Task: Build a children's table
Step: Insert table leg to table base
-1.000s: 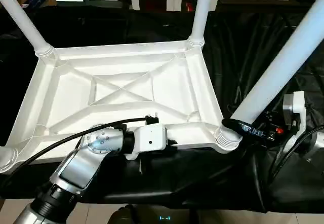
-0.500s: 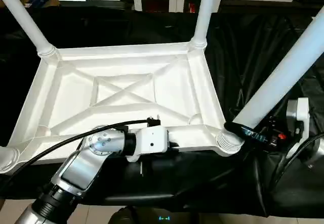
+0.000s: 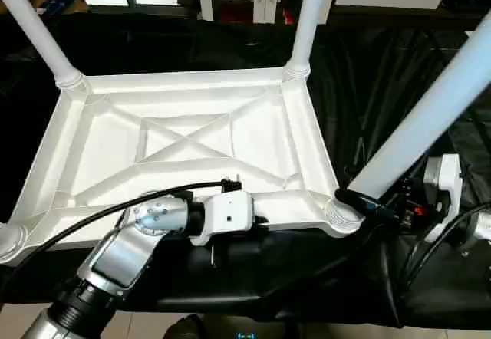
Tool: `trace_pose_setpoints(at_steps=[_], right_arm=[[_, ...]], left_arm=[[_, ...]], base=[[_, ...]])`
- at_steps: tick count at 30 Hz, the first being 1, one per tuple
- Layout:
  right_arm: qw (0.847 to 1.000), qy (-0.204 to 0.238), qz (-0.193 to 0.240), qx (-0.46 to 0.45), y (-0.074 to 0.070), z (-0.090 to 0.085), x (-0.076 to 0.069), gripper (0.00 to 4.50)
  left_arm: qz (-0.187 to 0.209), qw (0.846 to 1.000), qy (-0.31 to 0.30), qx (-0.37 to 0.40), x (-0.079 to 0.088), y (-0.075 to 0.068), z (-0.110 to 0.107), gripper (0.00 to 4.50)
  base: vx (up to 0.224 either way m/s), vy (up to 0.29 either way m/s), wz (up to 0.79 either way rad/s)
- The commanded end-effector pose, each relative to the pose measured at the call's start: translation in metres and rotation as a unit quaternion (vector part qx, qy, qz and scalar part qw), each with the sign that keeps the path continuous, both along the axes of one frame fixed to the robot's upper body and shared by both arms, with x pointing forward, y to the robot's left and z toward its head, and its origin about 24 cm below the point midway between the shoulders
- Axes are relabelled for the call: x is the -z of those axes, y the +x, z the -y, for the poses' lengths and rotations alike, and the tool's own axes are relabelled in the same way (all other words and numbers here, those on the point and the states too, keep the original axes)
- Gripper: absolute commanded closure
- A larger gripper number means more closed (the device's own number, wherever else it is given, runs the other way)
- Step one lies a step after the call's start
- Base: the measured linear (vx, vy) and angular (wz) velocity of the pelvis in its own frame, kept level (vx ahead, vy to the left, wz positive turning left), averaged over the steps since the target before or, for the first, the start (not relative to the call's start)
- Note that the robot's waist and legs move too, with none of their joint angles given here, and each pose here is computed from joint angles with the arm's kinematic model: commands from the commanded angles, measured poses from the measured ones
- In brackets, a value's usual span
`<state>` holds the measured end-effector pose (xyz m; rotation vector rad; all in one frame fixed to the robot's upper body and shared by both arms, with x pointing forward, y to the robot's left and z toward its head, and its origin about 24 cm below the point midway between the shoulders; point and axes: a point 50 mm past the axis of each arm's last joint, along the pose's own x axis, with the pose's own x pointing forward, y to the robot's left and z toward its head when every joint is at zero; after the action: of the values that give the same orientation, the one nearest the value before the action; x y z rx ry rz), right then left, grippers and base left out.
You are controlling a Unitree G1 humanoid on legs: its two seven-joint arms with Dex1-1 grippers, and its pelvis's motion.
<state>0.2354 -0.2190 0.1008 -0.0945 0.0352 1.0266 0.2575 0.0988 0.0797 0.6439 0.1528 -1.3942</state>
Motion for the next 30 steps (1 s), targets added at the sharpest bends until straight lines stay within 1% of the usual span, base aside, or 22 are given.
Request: trace_pose_setpoints(at_steps=[1, 4, 5, 8, 10, 11, 12, 13, 14, 15, 16, 17, 27, 30], right_arm=[[0.973, -0.11, -0.199, -0.034, -0.039, -0.012, 0.089, 2.66], [0.975, -0.119, -0.183, -0.032, -0.037, -0.014, 0.088, 2.66], [0.976, -0.119, -0.177, -0.031, -0.035, -0.02, 0.089, 2.66], [0.975, -0.129, -0.174, -0.039, -0.035, -0.023, 0.09, 2.66], [0.972, -0.158, -0.164, -0.064, -0.034, -0.028, 0.091, 2.66], [0.972, -0.158, -0.164, -0.064, -0.034, -0.028, 0.091, 2.66], [0.969, -0.178, -0.151, -0.08, -0.034, -0.03, 0.091, 2.66], [0.969, -0.178, -0.151, -0.08, -0.034, -0.03, 0.091, 2.66], [0.969, -0.18, -0.143, -0.089, -0.033, -0.036, 0.091, 2.66], [0.969, -0.18, -0.143, -0.089, -0.033, -0.036, 0.091, 2.66], [0.972, -0.172, -0.134, -0.091, -0.032, -0.043, 0.089, 2.66], [0.973, -0.17, -0.131, -0.09, -0.032, -0.044, 0.089, 2.66], [0.974, -0.172, -0.116, -0.088, -0.031, -0.043, 0.092, 2.65], [0.979, -0.155, -0.117, -0.067, -0.028, -0.039, 0.094, 2.65]], left_arm=[[-0.021, 1.0, -0.014, -0.012, 0.009, -0.001, 0.002, 4.5], [-0.022, 1.0, -0.013, -0.011, 0.01, -0.001, 0.002, 4.5], [-0.022, 1.0, -0.012, -0.01, 0.01, -0.001, 0.002, 4.5], [-0.023, 1.0, -0.01, -0.009, 0.01, -0.001, 0.002, 4.5], [-0.023, 1.0, -0.007, -0.007, 0.011, -0.001, 0.002, 4.5], [-0.023, 1.0, -0.007, -0.007, 0.011, -0.001, 0.002, 4.5], [-0.023, 1.0, -0.006, -0.006, 0.011, -0.002, 0.003, 4.5], [-0.023, 1.0, -0.006, -0.006, 0.011, -0.002, 0.003, 4.5], [-0.023, 1.0, -0.005, -0.006, 0.011, -0.002, 0.003, 4.5], [-0.023, 1.0, -0.005, -0.006, 0.011, -0.002, 0.003, 4.5], [-0.023, 1.0, -0.004, -0.006, 0.012, -0.002, 0.003, 4.5], [-0.023, 1.0, -0.004, -0.006, 0.012, -0.002, 0.003, 4.5], [-0.024, 1.0, 0.003, -0.002, 0.014, -0.003, 0.001, 4.5], [-0.025, 1.0, 0.006, 0.002, 0.014, -0.003, 0.002, 4.5]], base=[[0.0, 0.0, 0.0], [0.0, 0.0, 0.0], [0.0, 0.0, 0.0], [0.0, 0.0, 0.0], [0.0, 0.0, 0.0], [0.0, 0.0, 0.0], [0.0, 0.0, 0.0], [0.0, 0.0, 0.0], [0.0, 0.0, 0.0], [0.0, 0.0, 0.0], [0.0, 0.0, 0.0], [0.0, 0.0, 0.0], [0.0, 0.0, 0.0], [0.0, 0.0, 0.0]])
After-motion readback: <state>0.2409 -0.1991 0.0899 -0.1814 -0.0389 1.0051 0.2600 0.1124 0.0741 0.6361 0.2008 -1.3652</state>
